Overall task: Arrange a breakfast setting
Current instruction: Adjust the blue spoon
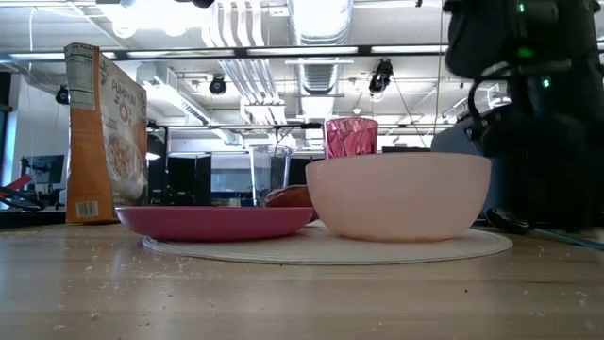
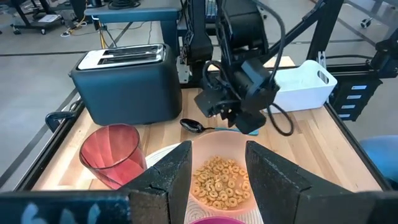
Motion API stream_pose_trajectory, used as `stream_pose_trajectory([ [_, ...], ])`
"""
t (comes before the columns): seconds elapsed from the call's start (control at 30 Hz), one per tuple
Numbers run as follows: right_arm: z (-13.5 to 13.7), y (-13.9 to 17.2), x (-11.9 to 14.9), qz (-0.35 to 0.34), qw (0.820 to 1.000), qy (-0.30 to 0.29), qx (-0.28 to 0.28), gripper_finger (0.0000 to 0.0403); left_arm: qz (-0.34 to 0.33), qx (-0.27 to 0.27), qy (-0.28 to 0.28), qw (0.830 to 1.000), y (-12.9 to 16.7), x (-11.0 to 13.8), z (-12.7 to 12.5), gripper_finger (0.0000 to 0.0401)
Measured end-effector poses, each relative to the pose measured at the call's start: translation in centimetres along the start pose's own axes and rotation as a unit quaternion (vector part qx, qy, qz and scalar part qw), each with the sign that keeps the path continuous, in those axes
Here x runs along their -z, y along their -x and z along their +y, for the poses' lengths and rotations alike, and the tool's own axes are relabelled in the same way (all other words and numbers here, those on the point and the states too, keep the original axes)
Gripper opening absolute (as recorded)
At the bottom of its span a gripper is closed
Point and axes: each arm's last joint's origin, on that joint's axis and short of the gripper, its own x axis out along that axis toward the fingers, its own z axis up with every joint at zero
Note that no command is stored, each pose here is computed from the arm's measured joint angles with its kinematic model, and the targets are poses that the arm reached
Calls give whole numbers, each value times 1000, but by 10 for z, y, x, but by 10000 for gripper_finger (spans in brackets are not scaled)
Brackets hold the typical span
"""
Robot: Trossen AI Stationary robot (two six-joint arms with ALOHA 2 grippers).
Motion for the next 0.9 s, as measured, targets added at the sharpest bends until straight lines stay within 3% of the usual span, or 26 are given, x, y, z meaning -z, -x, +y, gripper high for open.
stream_pose_trajectory([
  [0.23,-6,-13,-1,-3,1000,-21,-18,127,0,0,-2,1000,0,0,0,134],
  [0.63,-12,16,0,-40,995,-60,-74,127,4,0,-3,1000,0,1,0,134],
  [0.9,-10,7,-3,-71,993,-83,-50,117,4,0,-3,1000,-1,1,0,134],
])
